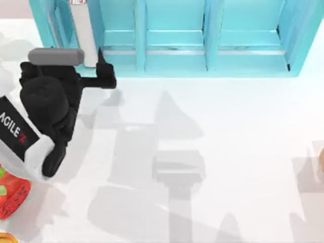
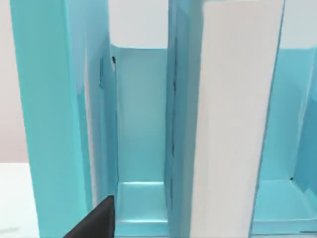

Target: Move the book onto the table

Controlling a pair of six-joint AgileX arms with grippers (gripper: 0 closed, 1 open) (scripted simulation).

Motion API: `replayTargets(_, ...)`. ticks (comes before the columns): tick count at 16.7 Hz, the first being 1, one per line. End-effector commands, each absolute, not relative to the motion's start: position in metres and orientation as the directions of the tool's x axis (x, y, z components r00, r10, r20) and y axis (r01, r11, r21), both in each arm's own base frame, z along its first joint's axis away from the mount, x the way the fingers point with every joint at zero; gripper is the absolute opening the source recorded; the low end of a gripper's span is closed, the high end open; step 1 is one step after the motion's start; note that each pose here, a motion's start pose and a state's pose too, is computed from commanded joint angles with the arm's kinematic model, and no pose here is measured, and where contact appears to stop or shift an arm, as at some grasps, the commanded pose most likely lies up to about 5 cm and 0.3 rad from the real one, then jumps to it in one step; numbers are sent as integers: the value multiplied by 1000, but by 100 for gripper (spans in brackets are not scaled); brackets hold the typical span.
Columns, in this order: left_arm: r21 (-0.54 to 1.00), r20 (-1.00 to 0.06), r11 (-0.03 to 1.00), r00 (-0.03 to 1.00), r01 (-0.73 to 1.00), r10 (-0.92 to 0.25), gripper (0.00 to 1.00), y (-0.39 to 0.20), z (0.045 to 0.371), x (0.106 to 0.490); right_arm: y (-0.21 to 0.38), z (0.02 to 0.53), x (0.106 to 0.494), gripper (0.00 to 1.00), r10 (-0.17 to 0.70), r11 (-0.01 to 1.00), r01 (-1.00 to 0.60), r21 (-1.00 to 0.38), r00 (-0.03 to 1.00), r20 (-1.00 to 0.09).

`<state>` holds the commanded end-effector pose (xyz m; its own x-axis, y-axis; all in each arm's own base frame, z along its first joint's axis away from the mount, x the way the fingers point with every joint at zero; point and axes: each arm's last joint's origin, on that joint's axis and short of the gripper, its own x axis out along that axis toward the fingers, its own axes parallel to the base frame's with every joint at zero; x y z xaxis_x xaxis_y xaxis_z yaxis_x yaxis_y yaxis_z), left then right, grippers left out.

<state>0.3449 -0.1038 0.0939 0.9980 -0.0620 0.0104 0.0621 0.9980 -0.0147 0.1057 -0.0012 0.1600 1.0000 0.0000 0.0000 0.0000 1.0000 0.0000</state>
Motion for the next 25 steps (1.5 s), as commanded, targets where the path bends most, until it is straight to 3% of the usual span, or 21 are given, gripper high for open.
replayTargets(4,5,5,999,999,48,-48,100,-106,66,350,-1,160,106,100,0,1000,0,0,1000,0)
replayTargets(11,5,2,999,999,47,-47,100,-106,65,353,-1,160,106,100,0,1000,0,0,1000,0)
replayTargets(20,5,7,999,999,47,-47,100,-112,64,437,-1,160,106,100,0,1000,0,0,1000,0)
replayTargets(25,6,4,999,999,47,-47,100,-111,65,450,-1,160,106,100,0,1000,0,0,1000,0)
